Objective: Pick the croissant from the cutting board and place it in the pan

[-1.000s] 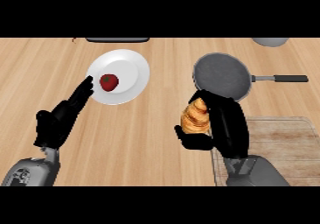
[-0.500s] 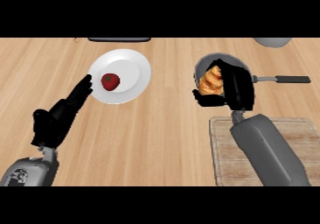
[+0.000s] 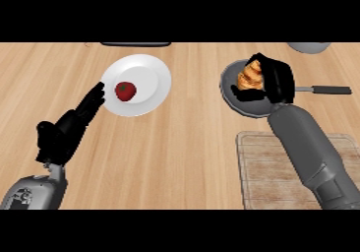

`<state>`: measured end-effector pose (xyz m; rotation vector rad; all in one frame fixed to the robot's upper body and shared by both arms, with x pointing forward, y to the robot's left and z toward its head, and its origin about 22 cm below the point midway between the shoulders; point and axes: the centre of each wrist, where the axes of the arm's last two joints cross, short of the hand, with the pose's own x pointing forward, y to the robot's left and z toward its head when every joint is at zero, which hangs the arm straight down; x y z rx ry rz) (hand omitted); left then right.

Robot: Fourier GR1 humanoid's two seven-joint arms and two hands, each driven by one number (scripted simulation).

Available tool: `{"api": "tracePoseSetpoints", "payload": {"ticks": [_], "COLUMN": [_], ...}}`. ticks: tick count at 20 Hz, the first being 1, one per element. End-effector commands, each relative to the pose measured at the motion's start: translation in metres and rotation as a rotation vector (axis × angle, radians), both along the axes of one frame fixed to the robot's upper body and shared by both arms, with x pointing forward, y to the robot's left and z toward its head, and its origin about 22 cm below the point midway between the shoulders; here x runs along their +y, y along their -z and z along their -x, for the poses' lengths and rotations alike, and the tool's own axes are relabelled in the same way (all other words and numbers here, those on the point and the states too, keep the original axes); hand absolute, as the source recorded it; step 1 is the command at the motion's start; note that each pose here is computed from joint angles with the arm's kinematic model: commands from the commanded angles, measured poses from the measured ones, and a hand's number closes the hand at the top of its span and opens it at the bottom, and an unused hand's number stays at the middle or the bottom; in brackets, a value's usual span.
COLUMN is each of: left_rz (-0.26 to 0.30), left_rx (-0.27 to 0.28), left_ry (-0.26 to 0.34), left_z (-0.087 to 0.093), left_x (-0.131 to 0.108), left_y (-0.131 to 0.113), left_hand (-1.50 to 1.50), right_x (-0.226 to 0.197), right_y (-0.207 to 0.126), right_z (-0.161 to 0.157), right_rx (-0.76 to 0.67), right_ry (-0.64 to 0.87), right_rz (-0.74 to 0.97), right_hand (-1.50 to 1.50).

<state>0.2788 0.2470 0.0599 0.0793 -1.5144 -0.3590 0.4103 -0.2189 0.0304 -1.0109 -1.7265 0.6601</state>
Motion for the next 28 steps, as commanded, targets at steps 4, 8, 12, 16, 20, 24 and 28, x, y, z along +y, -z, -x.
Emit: {"api": "tracePoseSetpoints", "payload": {"ticks": [4, 8, 12, 16, 20, 24, 28], "left_rz": [0.007, -0.017, 0.011, -0.020, -0.004, 0.002, -0.002], "left_rx": [-0.007, -0.012, -0.014, -0.037, -0.032, -0.025, -0.005], "left_ry": [0.013, 0.026, 0.044, 0.056, 0.063, 0.059, 0.030], "left_z": [0.004, -0.011, -0.005, -0.011, -0.003, 0.000, 0.002], "left_x": [-0.003, -0.011, -0.020, -0.008, -0.019, -0.016, -0.014], "left_y": [0.003, -0.001, -0.006, -0.011, -0.003, 0.000, 0.008], "left_hand": [0.00, 0.00, 0.00, 0.00, 0.00, 0.00, 0.00], "right_x": [-0.004, -0.039, -0.046, -0.055, -0.041, -0.081, -0.110], "right_y": [0.008, 0.026, 0.014, 0.006, 0.002, -0.012, 0.012], "right_z": [-0.016, -0.006, -0.013, -0.016, -0.020, -0.019, 0.001], "right_rx": [-0.003, 0.364, 0.326, 0.226, 0.122, 0.089, 0.128], "right_ry": [-0.001, 0.130, 0.082, 0.057, 0.035, -0.039, -0.110], "right_rz": [0.001, 0.005, -0.085, -0.255, -0.464, -0.645, -0.744], "right_hand": [1.50, -1.50, -1.50, -1.50, -1.50, -1.50, -1.50]}}
